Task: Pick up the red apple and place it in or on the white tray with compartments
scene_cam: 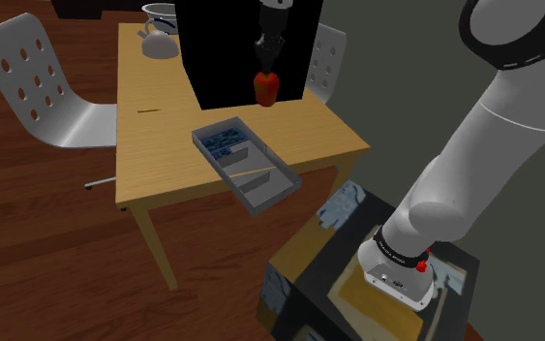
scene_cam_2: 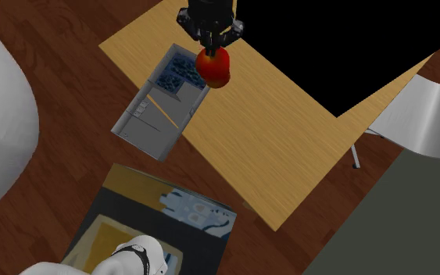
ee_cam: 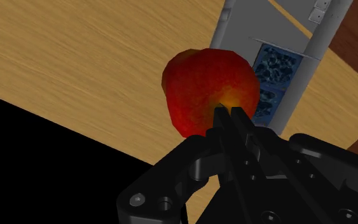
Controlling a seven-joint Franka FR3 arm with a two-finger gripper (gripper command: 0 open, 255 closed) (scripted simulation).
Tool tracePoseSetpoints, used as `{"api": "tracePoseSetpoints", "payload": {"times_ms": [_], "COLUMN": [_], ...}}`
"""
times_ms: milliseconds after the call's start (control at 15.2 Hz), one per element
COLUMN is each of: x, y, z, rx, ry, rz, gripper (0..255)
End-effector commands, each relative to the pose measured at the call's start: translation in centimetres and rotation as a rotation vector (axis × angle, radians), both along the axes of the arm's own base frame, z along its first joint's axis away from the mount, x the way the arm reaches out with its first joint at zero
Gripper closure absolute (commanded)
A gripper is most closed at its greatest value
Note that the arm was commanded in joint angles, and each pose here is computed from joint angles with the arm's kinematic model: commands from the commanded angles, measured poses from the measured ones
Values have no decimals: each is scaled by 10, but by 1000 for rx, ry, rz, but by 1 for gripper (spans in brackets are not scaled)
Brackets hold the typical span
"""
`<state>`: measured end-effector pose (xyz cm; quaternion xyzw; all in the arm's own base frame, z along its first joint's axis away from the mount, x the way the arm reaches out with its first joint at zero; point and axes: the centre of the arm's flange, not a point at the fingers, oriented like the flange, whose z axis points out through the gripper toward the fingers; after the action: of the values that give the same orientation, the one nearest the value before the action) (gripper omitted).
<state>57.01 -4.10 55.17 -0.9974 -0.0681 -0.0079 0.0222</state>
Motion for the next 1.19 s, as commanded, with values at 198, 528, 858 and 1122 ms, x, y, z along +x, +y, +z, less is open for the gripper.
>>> {"api": "tracePoseSetpoints", "payload": {"times_ms": [198,528,858,1122], "x": [-23,-47,-57,-57], "y": [59,118,143,143], "z": [17,34,26,5], "rx": [0,0,0,0], "ry": [0,0,0,0], "rz": [-1,-1,-1,-1], "gripper": [255,255,255,255]}}
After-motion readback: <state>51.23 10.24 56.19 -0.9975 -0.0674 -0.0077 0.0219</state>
